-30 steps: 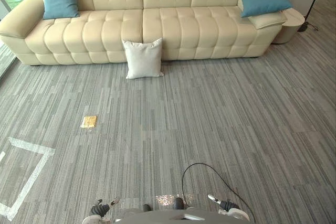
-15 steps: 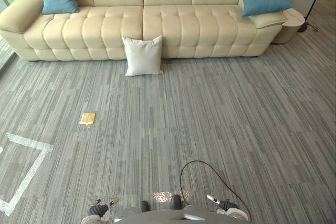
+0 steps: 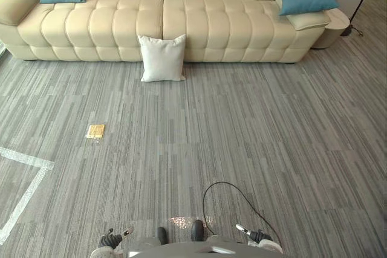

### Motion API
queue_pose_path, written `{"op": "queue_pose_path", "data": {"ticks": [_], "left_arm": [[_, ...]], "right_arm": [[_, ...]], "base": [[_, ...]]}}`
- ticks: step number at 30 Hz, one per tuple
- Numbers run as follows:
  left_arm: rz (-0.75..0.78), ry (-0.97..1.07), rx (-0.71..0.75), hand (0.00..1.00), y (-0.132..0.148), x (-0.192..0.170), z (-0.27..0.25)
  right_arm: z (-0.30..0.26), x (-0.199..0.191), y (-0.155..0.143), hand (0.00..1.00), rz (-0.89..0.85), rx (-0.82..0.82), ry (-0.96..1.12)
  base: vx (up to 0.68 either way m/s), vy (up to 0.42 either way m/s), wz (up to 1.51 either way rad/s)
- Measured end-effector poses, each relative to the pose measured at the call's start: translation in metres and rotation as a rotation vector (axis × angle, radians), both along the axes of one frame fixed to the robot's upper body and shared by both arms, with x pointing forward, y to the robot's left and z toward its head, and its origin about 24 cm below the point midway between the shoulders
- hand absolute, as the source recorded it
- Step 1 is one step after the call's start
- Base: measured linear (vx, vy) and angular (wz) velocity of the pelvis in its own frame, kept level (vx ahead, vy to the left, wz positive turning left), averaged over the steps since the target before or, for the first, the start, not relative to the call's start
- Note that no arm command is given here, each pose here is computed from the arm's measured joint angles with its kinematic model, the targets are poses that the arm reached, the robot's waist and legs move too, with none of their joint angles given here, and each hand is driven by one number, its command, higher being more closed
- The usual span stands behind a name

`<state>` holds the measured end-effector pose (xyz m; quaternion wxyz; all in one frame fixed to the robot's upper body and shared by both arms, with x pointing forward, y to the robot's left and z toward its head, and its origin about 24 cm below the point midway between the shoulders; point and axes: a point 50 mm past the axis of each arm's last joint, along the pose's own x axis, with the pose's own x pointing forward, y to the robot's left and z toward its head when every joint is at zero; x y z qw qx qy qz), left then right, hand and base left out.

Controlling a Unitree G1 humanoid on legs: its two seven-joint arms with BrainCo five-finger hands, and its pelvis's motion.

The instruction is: Pick up cushions and gather them together orderly.

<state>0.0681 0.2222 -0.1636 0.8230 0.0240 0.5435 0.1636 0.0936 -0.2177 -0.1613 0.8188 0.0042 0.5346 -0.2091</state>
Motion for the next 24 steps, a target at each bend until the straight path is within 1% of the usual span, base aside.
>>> {"op": "queue_pose_path", "data": {"ticks": [5, 7, 12, 15, 16, 19, 20, 22, 23, 24], "left_arm": [[-0.003, -0.014, -0.003, 0.00, -0.001, 0.005, 0.001], [-0.004, -0.024, -0.012, 0.00, -0.006, 0.008, 0.001], [-0.009, -0.037, -0.017, 0.00, -0.008, 0.013, 0.001], [-0.008, -0.040, -0.010, 0.00, -0.006, 0.014, 0.002], [-0.011, -0.062, -0.010, 0.00, -0.007, 0.021, 0.004], [-0.022, -0.114, -0.026, 0.00, -0.015, 0.039, 0.007], [-0.028, -0.126, -0.047, 0.00, -0.023, 0.044, 0.007], [-0.038, -0.129, -0.056, 0.00, -0.027, 0.046, 0.007], [-0.036, -0.125, -0.061, 0.00, -0.030, 0.044, 0.006], [-0.036, -0.128, -0.067, 0.00, -0.033, 0.046, 0.006]], "right_arm": [[0.001, 0.001, -0.002, 0.00, -0.009, -0.002, -0.008], [0.002, 0.002, -0.008, 0.00, -0.012, -0.017, -0.014], [0.005, 0.000, -0.011, 0.00, -0.025, -0.028, -0.043], [0.005, -0.002, -0.009, 0.00, -0.064, -0.014, -0.062], [0.005, -0.002, -0.009, 0.00, -0.072, -0.014, -0.068], [0.006, -0.001, -0.012, 0.00, -0.081, -0.018, -0.074], [0.006, -0.001, -0.011, 0.00, -0.084, -0.014, -0.072], [0.004, -0.004, -0.008, 0.00, -0.092, -0.004, -0.065], [0.002, -0.013, -0.004, 0.00, -0.106, 0.007, -0.045], [0.002, -0.012, -0.006, 0.00, -0.107, 0.003, -0.049]], "base": [[0.01, 0.037, -0.14], [0.06, 0.116, -0.19], [0.14, 0.118, 0.02], [0.33, 0.058, 0.38], [0.40, -0.028, 0.58], [0.46, -0.068, 0.51], [0.50, -0.105, 0.54], [0.62, -0.176, 0.67], [0.61, -0.218, 0.59], [0.59, -0.248, 0.35]]}}
